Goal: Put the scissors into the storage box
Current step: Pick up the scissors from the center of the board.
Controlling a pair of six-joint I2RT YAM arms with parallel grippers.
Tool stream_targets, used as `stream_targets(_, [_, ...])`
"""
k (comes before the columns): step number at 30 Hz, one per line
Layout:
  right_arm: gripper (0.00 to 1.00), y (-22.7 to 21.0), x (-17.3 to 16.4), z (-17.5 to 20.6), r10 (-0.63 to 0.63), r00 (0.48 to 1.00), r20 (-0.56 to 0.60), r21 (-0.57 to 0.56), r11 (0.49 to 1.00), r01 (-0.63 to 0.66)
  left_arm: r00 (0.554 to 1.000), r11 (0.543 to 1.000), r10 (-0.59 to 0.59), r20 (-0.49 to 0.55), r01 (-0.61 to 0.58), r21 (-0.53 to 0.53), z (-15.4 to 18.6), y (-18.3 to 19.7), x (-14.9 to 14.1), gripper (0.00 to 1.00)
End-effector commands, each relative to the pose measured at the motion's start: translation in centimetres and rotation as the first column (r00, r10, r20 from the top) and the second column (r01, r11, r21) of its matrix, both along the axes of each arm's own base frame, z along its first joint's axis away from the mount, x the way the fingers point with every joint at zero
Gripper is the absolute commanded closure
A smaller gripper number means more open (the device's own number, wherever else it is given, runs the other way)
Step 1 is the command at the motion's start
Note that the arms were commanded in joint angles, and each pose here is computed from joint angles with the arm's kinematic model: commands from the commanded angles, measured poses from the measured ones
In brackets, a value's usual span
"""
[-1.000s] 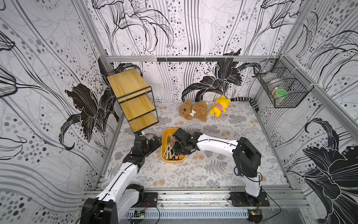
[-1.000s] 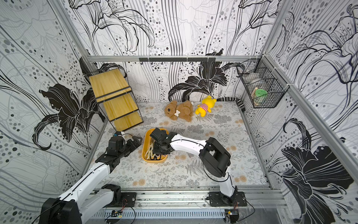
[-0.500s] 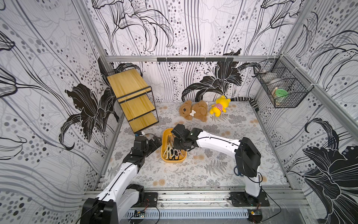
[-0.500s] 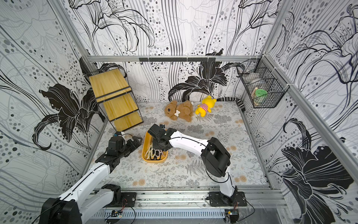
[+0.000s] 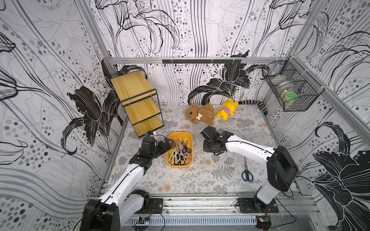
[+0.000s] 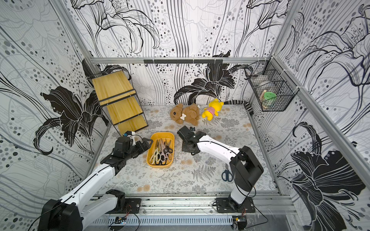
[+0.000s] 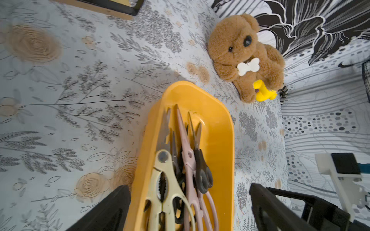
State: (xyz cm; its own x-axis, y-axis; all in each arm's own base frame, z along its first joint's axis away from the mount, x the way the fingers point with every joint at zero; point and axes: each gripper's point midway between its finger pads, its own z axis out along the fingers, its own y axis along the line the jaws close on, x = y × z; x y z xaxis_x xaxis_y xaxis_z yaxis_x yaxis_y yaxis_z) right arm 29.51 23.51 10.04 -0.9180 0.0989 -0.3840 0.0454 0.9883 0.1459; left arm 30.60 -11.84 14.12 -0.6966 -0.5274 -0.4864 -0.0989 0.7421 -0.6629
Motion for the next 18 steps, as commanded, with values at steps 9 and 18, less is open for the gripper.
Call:
stream_targets(9, [0.74, -14.6, -5.8, -3.1, -0.214, 0.975, -0.067, -0.177, 0.964, 0.199, 0.986, 0.975, -0.166, 0.017, 0.162, 0.152, 1.0, -6.9, -0.1, 0.03])
stream_targets(18, [0.75, -19.0, -10.4, -7.0, -0.336, 0.927, -0.165, -0.177, 0.935, 0.307, 0.983, 0.966, -0.185, 0.009, 0.18, 0.187, 0.4, -8.8, -0.8, 0.03])
